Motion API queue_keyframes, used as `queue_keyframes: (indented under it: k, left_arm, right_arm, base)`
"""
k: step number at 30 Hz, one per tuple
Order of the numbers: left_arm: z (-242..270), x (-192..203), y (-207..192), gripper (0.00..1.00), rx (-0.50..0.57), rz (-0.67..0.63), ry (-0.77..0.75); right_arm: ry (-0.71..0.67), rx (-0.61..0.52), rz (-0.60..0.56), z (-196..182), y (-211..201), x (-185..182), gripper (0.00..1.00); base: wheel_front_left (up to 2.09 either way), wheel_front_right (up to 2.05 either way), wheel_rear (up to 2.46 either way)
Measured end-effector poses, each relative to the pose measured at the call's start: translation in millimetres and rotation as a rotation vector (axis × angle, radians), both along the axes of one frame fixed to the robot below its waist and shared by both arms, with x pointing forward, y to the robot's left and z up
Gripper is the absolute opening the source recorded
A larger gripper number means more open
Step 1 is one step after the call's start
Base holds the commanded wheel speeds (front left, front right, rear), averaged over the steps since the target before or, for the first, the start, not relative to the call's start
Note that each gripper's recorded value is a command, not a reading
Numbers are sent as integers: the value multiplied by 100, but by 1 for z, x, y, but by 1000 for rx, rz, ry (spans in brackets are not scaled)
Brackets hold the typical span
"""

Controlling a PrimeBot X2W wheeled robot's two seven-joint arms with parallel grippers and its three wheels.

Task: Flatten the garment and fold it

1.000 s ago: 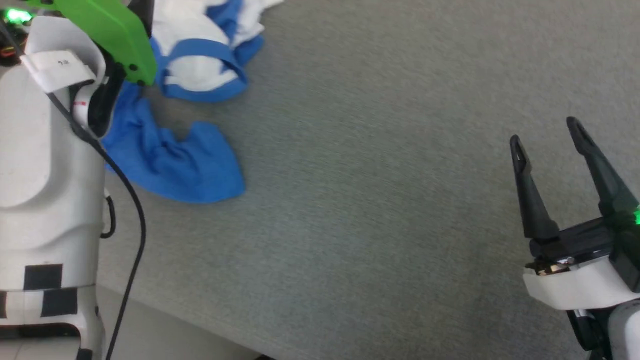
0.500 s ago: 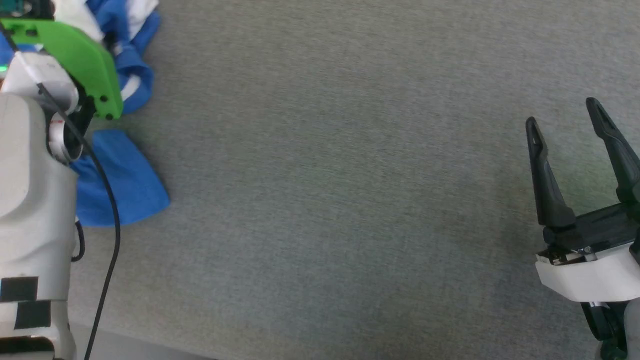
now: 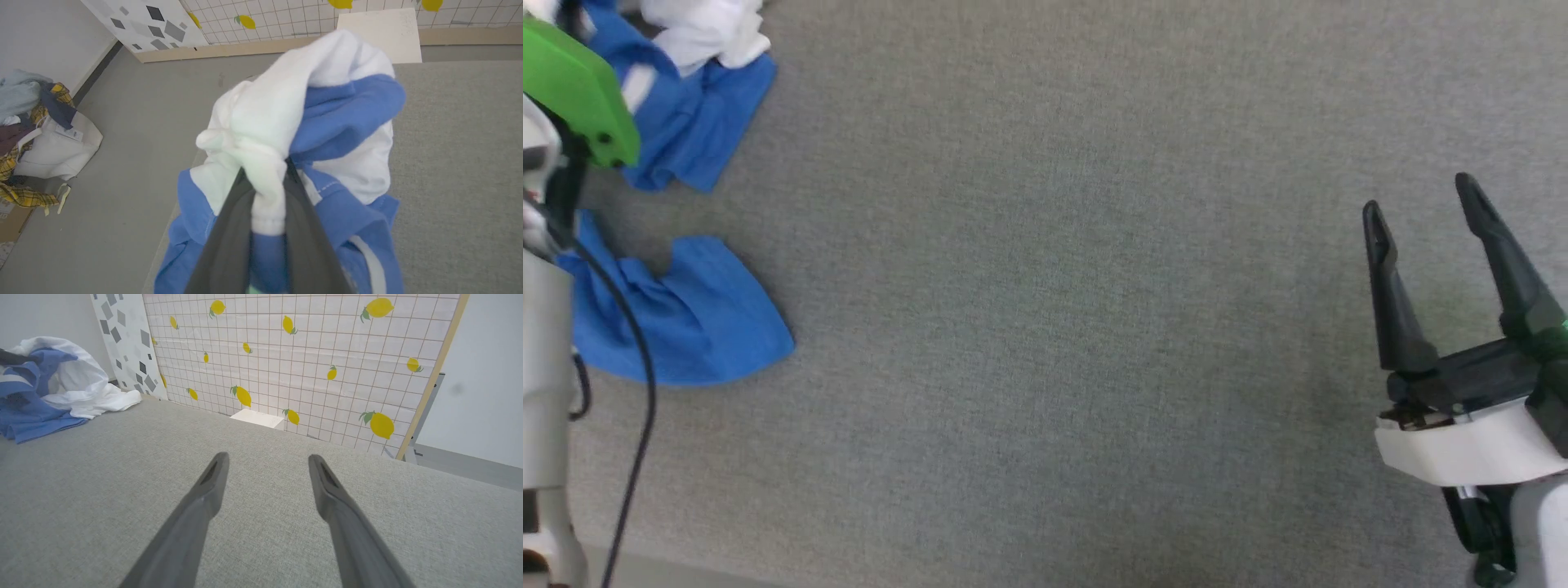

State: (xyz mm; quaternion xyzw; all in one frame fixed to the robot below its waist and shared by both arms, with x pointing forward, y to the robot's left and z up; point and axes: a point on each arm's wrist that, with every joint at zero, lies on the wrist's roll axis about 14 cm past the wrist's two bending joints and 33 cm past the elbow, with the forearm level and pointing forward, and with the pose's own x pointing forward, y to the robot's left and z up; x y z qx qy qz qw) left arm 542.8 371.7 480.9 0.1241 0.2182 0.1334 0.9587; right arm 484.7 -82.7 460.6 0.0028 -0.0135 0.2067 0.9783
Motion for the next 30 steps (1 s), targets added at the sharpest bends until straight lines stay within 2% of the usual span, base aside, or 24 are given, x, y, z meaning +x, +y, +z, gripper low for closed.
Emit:
queue_keyframes:
  k: [7,15,20,25,30]
  left_arm:
    - [115,8,-5,0,78,-65,-308]
    - [241,-9,-39,0,86,-165,-586]
    - [322,-34,-78,0,39,-248,-774]
    - [397,-70,-125,0,-56,-356,-948]
    - [437,-97,-187,0,-181,-504,-1040]
  right_arm:
    - [-71,44,-43,34,-2,-11,100]
    - [-134,62,-104,67,-16,-38,100]
    - [-172,60,-149,86,-30,-57,100]
    - [-232,77,-194,110,-47,-74,100]
    - [-287,94,-246,130,-65,-87,100]
  base:
    - [0,0,0]
    - [0,0,0]
    - [0,0,0]
    - [0,0,0]
    - [0,0,0]
